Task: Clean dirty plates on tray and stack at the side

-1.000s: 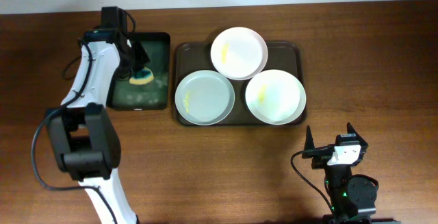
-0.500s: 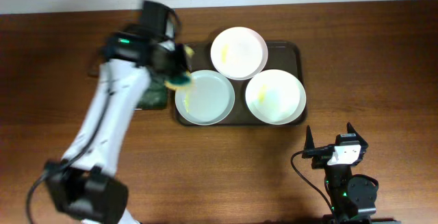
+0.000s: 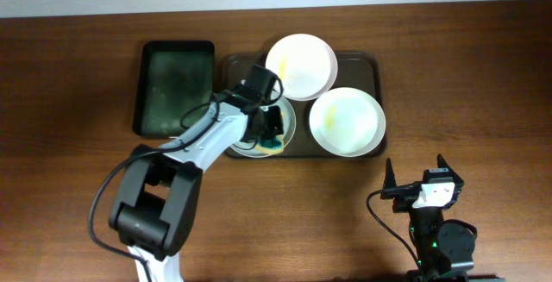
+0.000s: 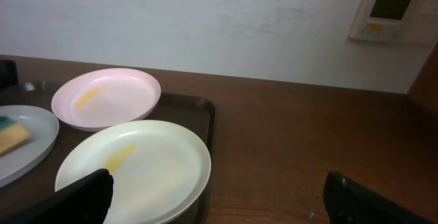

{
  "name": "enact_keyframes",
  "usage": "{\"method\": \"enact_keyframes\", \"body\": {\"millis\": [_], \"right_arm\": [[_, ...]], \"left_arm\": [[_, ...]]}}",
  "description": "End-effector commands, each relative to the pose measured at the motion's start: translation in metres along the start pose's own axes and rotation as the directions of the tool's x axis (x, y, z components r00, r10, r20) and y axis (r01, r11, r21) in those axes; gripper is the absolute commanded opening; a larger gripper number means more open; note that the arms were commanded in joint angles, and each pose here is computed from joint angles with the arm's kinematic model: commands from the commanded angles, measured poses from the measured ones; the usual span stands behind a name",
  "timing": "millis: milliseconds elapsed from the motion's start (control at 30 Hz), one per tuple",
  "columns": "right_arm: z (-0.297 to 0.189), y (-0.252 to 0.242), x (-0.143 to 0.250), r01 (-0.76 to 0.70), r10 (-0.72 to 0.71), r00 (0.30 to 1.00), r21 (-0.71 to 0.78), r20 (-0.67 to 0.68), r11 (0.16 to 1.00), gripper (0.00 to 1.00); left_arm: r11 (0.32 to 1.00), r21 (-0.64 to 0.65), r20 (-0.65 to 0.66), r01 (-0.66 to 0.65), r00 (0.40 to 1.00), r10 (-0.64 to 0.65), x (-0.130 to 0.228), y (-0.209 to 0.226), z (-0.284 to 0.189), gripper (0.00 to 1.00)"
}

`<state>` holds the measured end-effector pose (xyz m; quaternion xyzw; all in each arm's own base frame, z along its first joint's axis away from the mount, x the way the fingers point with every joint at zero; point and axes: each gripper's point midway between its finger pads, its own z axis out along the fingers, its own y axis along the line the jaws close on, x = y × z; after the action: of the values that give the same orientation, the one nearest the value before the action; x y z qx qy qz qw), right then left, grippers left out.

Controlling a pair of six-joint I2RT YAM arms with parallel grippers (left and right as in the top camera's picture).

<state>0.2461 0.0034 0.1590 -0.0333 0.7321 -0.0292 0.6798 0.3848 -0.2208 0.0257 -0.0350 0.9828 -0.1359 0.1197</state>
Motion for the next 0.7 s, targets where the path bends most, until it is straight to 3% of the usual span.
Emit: {"method": "enact_keyframes", "body": {"millis": [0,167,233,333,433,533,667], "right_arm": [[0.000,0.000,0.003,-0.004,0.004,1.000,0.004,-0.005,1.000,0.98],[0.000,-0.004,0.003,0.003,-0.003,1.000,0.025,-0.005,1.000,0.98],[0.000,-0.004,0.003,0.072,-0.072,0.997,0.024,-0.006,0.997,0.98],[0.000,-0.004,0.003,0.076,-0.076,0.997,0.023,-0.006,0.997,0.98],[0.000,0.000,-0.006,0.068,-0.068,0.997,0.002,0.034,0.998,0.98],[-0.006,0.038,-0.032,0.026,0.006,0.989,-0.218,0.146,0.976,0.98],[-0.038,0.080,-0.085,0.166,0.024,0.920,-0.445,0.391,0.880,0.98]], "left_arm": [[0.998,-0.062,0.038,0.003,0.999,-0.001,-0.003,0.007,0.011,0.22],[0.997,-0.075,0.090,0.004,0.996,0.002,-0.015,0.009,0.014,0.53],[0.996,-0.093,0.128,0.013,0.992,-0.001,-0.026,0.011,0.008,0.63],[0.997,-0.067,0.165,0.034,0.986,-0.023,-0.043,0.012,-0.007,0.63],[0.998,-0.042,0.198,0.054,0.979,-0.045,-0.054,0.014,-0.024,0.54],[0.997,-0.028,0.232,0.067,0.971,-0.059,-0.063,0.017,-0.041,0.50],[0.997,0.005,0.293,0.071,0.954,-0.069,-0.075,0.015,-0.074,0.47]]}}
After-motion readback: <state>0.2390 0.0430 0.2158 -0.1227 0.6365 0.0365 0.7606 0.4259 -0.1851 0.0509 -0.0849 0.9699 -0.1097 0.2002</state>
